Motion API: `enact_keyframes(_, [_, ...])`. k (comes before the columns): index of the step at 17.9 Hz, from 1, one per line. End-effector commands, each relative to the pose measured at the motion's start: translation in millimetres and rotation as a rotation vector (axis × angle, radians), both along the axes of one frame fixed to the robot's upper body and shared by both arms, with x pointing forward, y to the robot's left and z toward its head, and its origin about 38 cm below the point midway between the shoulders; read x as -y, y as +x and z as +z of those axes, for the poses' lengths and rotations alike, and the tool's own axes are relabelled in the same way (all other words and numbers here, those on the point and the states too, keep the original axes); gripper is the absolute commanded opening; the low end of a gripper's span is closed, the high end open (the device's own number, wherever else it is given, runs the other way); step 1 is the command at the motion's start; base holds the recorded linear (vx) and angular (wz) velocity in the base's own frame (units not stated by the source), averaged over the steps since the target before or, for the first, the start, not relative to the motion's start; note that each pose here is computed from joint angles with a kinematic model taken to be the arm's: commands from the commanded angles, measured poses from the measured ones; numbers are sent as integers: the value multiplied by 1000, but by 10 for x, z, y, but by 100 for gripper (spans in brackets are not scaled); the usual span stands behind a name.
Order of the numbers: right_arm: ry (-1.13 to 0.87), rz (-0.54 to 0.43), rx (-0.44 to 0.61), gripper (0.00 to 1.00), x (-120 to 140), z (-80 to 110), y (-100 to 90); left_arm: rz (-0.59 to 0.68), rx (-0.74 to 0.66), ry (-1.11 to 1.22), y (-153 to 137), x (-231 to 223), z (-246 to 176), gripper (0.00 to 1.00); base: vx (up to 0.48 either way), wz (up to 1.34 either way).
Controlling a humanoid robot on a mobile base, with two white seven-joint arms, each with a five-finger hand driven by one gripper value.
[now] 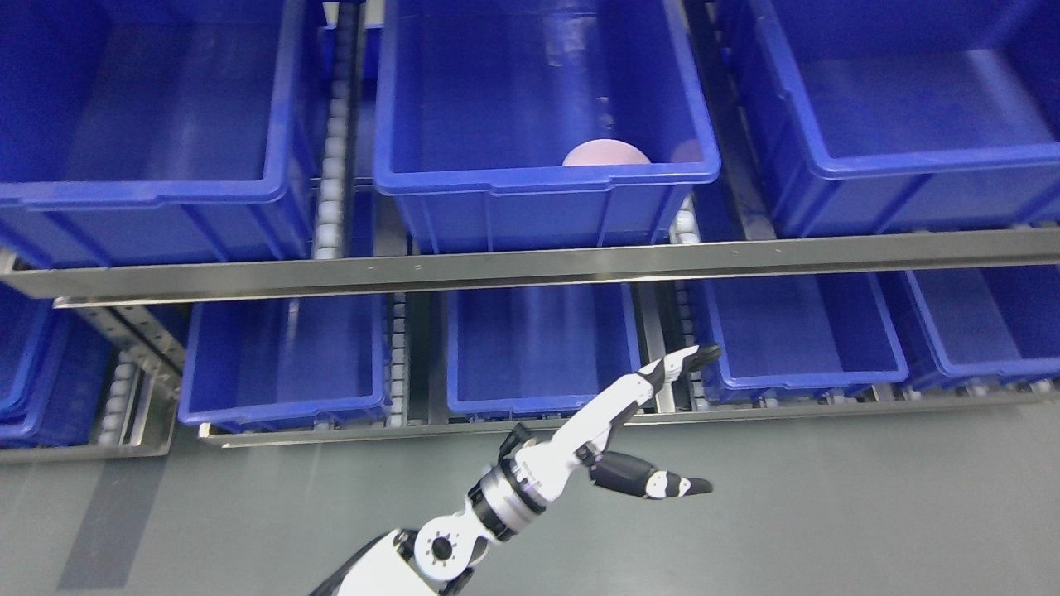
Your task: Stack pink IKEA bowls on left shelf middle
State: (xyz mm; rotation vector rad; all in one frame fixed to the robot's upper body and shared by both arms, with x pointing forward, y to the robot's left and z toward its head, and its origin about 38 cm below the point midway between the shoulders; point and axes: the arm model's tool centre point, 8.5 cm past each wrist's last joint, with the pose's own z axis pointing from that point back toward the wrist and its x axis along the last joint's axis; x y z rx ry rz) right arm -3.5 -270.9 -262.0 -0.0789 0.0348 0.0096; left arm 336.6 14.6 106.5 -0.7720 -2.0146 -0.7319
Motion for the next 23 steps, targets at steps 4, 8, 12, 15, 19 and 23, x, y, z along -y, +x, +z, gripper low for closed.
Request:
enact_keyframes(4, [-20,-22,6,100,116,6,-73,499,-37,-97,128,-1625,-272,100,-85,393])
enact_keyframes(8, [-20,-22,6,100,116,6,-73,718,7,-134,254,-2375,-125,100,-84,437])
enact_keyframes(12, [-20,-21,6,100,115,6,-73,780,50,-166,522,-2609,193,100,-30,214])
enact_keyframes(15, [-20,-21,6,100,115,6,-73,705,18,-147,603,-2337,196,100,-2,13])
enact_keyframes(19, [-20,-21,7,100,115,6,-71,677,-6,-136,639,-2229,188,100,5,-29])
enact_keyframes(23, [-20,-21,6,100,115,6,-73,668,-11,-132,636,-2201,177,100,0,0])
